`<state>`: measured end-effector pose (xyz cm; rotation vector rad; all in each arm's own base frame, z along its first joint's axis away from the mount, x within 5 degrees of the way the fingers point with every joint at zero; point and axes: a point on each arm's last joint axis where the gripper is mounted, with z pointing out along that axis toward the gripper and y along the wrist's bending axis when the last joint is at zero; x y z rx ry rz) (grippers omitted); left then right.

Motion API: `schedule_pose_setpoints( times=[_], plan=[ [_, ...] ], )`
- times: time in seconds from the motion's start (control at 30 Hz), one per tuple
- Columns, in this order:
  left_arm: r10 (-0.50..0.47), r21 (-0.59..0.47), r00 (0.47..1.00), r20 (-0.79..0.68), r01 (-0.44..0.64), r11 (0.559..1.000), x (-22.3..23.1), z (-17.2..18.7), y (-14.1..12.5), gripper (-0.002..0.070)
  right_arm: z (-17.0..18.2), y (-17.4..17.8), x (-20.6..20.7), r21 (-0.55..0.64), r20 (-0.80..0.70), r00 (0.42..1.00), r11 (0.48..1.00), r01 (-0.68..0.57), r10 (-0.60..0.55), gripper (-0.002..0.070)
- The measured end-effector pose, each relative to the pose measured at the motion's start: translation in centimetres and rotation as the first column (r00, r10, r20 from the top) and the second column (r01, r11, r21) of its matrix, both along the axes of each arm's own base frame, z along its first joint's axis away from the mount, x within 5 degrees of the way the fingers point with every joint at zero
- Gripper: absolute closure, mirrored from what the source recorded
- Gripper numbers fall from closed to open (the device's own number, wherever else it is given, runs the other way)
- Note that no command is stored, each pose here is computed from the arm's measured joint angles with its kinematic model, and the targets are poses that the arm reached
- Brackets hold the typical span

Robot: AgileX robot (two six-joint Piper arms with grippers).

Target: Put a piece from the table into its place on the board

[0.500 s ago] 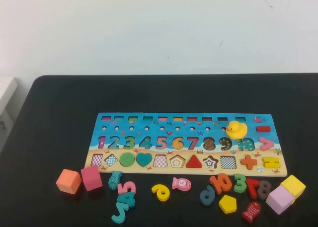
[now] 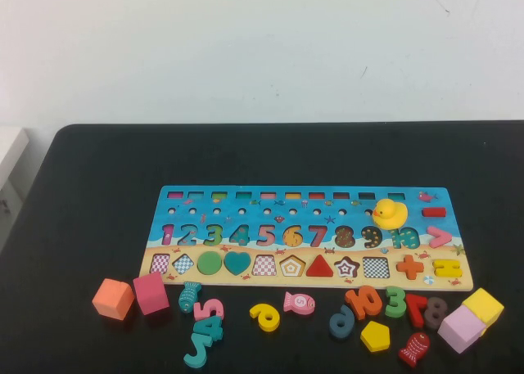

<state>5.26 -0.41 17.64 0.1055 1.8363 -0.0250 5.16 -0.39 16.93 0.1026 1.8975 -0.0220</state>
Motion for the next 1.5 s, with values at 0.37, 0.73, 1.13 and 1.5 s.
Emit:
schedule_pose_setpoints(
  times=[0.37,0.73,1.13,1.5],
  plan=[
    [-0.001,0.002,1.0,0.0,0.001,1.0,0.0,0.0,0.0,0.0677,0.0,0.2,0.0,0.059,0.004,1.0,0.998,0.0,-0.001,0.0657],
    [-0.005,0.002,1.0,0.0,0.005,1.0,0.0,0.0,0.0,0.0677,0.9,2.4,0.1,0.822,0.019,0.999,0.569,0.003,-0.032,0.0657],
    [-0.005,0.002,1.0,0.0,0.005,1.0,0.0,0.0,0.0,0.0677,3.9,3.1,-0.4,0.503,0.093,0.981,0.842,-0.196,0.173,0.0658],
    [-0.004,0.0,1.0,0.0,0.004,1.0,0.0,0.0,0.0,0.0677,14.5,3.3,4.9,0.082,-0.373,0.805,0.881,-0.467,0.461,0.0657]
  ],
)
